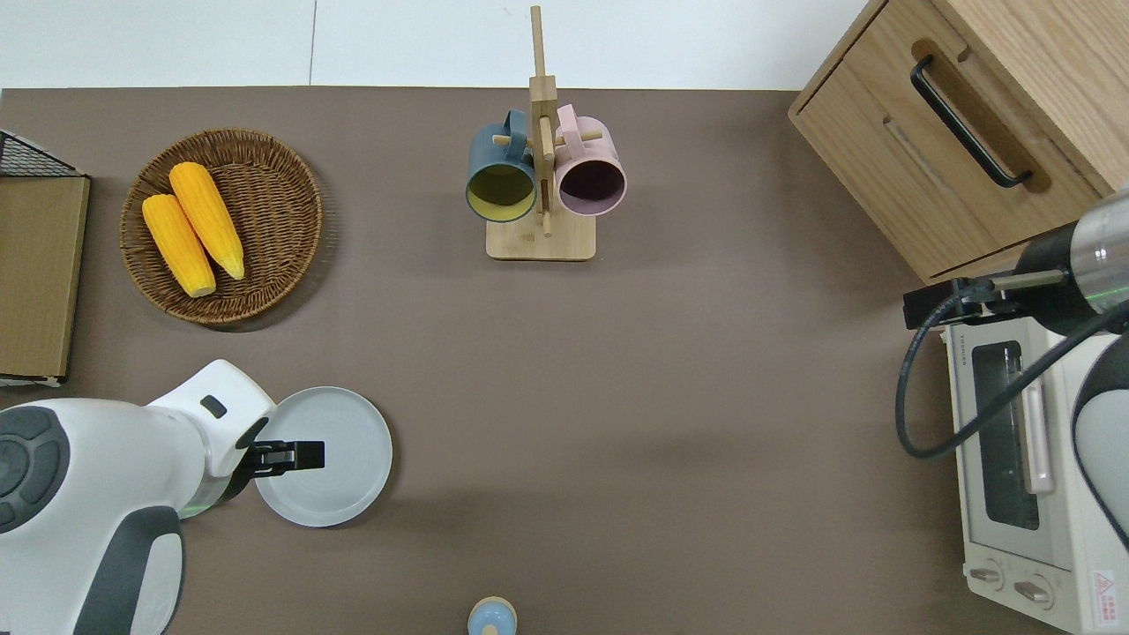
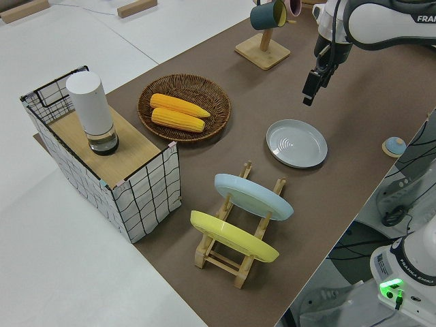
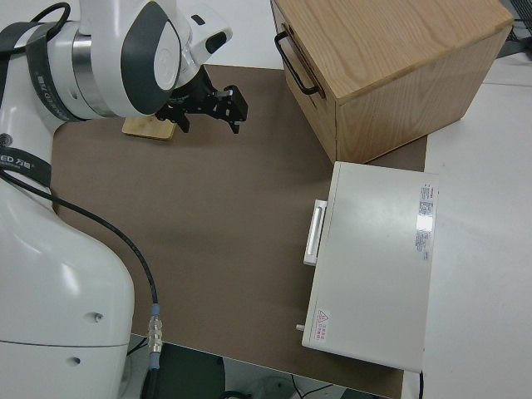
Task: Pick gray plate from table and place it on lower plate rack with left arm
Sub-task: 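Close the left gripper on the gray plate's rim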
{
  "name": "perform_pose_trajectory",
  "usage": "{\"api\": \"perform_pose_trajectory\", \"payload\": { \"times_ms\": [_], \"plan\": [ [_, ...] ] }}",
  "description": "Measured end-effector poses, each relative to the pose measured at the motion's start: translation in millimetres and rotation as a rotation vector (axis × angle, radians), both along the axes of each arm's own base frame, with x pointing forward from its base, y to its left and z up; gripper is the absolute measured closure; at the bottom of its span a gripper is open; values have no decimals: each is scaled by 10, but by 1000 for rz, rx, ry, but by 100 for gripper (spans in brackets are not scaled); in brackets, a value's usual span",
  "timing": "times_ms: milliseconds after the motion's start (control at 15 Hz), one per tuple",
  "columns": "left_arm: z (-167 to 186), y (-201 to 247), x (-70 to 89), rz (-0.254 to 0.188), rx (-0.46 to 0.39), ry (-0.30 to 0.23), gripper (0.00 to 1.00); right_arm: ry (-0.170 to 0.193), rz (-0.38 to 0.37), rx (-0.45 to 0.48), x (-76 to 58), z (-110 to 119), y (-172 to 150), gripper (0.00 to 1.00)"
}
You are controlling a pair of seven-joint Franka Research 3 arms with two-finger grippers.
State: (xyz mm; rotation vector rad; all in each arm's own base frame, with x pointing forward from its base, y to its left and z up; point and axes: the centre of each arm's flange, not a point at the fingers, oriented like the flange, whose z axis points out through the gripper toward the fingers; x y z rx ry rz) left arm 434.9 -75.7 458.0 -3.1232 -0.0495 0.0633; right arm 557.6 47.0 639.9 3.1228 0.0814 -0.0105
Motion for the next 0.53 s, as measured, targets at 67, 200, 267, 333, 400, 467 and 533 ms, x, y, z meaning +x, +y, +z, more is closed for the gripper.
{"api": "perform_pose_trajectory", "payload": {
  "times_ms": [67, 200, 267, 333, 400, 467, 533],
  "plan": [
    [-41, 39, -27, -5, 0, -1, 0, 0, 0, 0, 0, 0, 0, 1],
    [-109, 136, -70, -14, -3, -6, 0, 0, 0, 0, 0, 0, 0, 1],
    [-138, 184, -88, -16, -5, -7, 0, 0, 0, 0, 0, 0, 0, 1],
    [-170, 224, -104, -15, -5, -7, 0, 0, 0, 0, 0, 0, 0, 1],
    [-205, 251, -119, -17, -5, -7, 0, 0, 0, 0, 0, 0, 0, 1],
    [-243, 268, -136, -19, -5, -7, 0, 0, 0, 0, 0, 0, 0, 1],
    [-282, 277, -153, -19, -5, -7, 0, 0, 0, 0, 0, 0, 0, 1]
  ]
}}
